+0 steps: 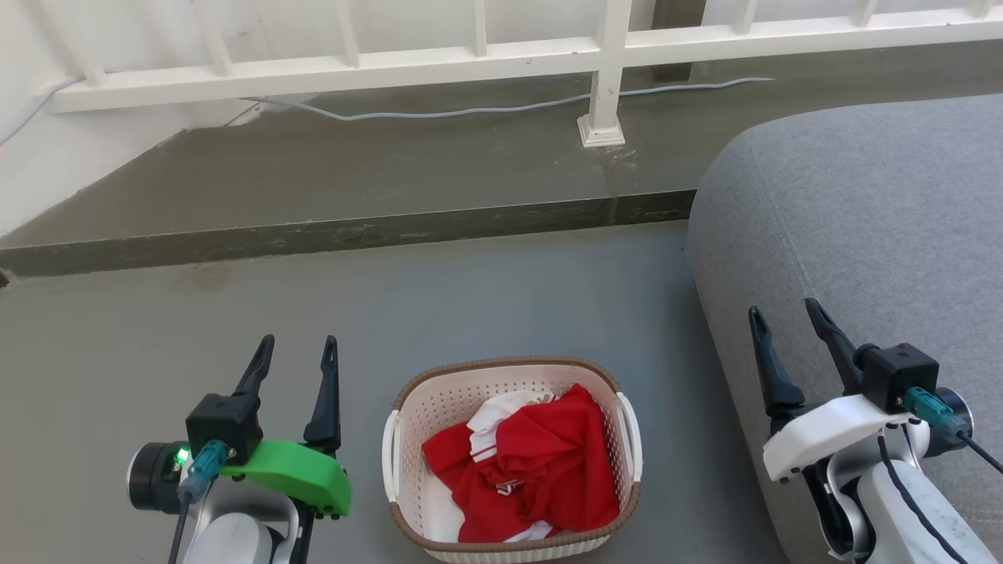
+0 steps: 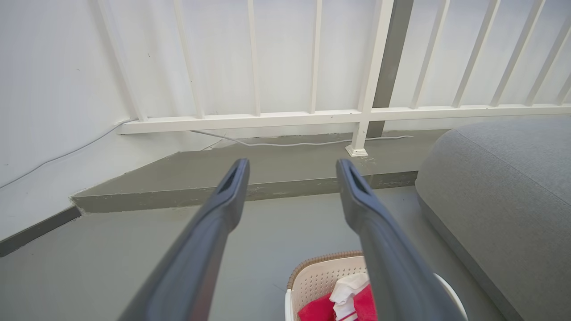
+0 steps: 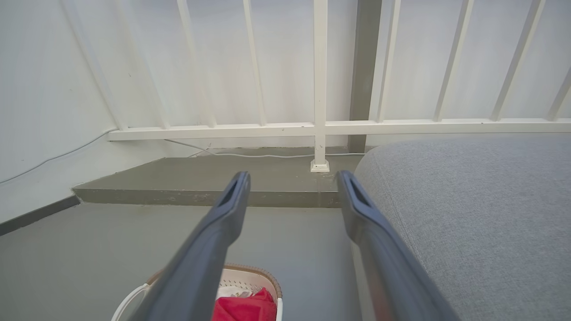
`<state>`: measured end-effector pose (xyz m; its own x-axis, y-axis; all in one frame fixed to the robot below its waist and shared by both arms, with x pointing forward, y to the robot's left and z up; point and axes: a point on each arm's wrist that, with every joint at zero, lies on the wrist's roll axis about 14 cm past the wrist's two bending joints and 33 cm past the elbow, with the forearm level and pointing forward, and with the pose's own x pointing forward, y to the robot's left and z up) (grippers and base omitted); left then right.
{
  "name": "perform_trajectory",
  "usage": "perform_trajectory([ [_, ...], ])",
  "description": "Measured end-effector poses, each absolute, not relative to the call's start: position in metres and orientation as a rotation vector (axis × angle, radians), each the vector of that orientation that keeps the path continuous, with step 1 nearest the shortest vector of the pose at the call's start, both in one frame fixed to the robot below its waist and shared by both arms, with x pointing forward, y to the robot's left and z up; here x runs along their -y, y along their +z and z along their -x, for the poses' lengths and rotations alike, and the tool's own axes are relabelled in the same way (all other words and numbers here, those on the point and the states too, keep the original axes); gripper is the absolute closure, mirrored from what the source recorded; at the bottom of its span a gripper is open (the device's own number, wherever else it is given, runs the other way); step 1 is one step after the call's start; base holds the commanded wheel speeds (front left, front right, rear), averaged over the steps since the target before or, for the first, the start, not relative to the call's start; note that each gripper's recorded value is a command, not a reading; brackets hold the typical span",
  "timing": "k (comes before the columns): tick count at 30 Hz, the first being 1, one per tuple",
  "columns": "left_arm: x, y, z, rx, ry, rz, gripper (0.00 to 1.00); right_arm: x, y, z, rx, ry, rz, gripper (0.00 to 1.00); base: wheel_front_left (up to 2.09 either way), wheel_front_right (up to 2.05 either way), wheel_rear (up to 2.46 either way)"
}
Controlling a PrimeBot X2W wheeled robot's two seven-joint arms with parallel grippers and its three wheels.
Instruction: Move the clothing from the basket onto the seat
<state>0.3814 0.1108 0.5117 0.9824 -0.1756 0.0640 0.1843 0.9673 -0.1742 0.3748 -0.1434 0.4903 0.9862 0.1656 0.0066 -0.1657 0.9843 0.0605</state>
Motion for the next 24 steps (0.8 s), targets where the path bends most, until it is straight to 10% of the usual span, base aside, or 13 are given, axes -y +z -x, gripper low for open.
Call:
perform_trajectory([
  [24,-0.101,0.496,-0.385,-0.001,-0.194,0.187,0.00,0.148,0.490,-0.385,-0.001,0.154,-0.063,0.00,0.00,0.00,0.00],
])
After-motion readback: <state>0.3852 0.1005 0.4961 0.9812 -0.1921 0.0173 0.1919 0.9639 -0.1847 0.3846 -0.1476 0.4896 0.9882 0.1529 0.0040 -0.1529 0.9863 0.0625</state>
